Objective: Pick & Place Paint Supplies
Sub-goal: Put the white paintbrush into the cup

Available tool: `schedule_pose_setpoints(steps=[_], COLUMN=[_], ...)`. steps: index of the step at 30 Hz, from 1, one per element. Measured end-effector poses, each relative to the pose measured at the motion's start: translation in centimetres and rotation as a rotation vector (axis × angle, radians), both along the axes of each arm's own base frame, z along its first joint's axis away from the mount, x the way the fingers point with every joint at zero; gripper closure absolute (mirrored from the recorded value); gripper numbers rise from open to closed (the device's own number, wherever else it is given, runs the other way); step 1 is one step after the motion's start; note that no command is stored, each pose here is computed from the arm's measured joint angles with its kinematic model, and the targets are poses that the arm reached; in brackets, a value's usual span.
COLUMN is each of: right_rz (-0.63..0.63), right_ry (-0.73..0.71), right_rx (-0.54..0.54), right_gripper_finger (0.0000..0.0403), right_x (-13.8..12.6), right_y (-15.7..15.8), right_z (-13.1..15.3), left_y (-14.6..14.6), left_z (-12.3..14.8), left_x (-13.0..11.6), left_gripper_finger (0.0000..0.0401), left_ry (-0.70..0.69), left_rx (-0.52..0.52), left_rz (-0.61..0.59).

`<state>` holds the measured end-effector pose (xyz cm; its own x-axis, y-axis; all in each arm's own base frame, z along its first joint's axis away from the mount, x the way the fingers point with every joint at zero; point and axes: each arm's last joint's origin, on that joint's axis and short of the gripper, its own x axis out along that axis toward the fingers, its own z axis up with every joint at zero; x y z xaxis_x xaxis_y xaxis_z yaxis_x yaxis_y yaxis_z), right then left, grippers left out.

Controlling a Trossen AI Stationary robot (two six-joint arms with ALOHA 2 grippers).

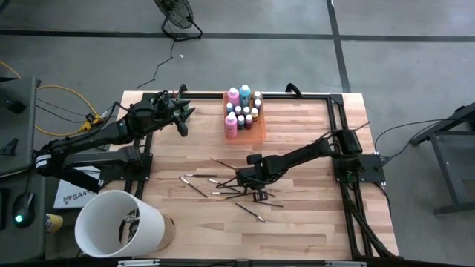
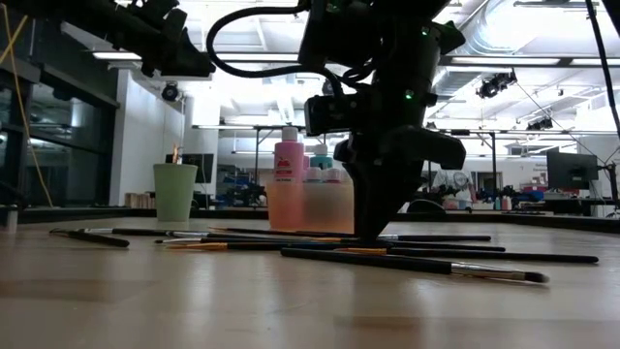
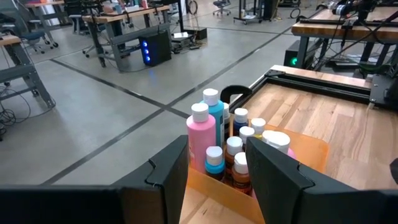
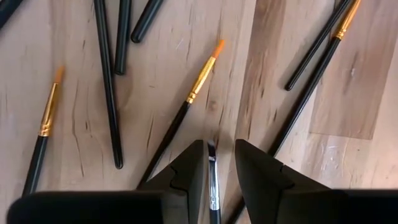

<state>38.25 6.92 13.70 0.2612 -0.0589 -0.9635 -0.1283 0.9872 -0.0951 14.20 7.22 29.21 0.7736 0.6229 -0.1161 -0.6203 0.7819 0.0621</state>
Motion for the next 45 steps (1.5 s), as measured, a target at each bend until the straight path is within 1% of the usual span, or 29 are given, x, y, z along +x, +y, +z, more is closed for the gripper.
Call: schedule_pose_setpoints(steps=[10, 16, 25, 32, 39, 42, 45], right_rz=[0.005, -0.005, -0.009, -0.016, -0.020, -0.045, -0.064], right_ry=[0.009, 0.025, 0.013, 0.011, 0.032, 0.044, 0.039], right_rx=[0.024, 0.085, 0.090, 0.116, 0.113, 0.116, 0.117], right_gripper_finger=[0.0314, 0.0314, 0.0314, 0.0314, 0.0314, 0.0321, 0.0341], right_x=[0.0, -0.1, 0.0, 0.2, 0.4, 0.3, 0.4], right_y=[0.0, 0.2, 0.0, -0.4, -0.4, -0.4, -0.4], right_z=[0.0, -0.1, -0.1, -0.2, -1.3, -1.6, -1.6], left_y=[0.0, 0.0, 0.0, 0.0, 0.0, 0.0, 0.0], left_z=[0.0, 0.0, 0.0, 0.0, -0.1, -0.1, -0.1], left_x=[0.0, 0.0, 0.0, 0.0, 0.0, 0.0, 0.0], left_gripper_finger=[0.0244, 0.0244, 0.0244, 0.0244, 0.0244, 0.0244, 0.0244], left_ry=[0.000, 0.000, 0.000, 0.003, 0.007, 0.007, 0.010], left_rx=[0.000, 0.000, -0.001, -0.002, -0.004, -0.004, -0.006], left_rz=[0.000, 0.000, 0.001, 0.001, 0.001, 0.001, 0.001])
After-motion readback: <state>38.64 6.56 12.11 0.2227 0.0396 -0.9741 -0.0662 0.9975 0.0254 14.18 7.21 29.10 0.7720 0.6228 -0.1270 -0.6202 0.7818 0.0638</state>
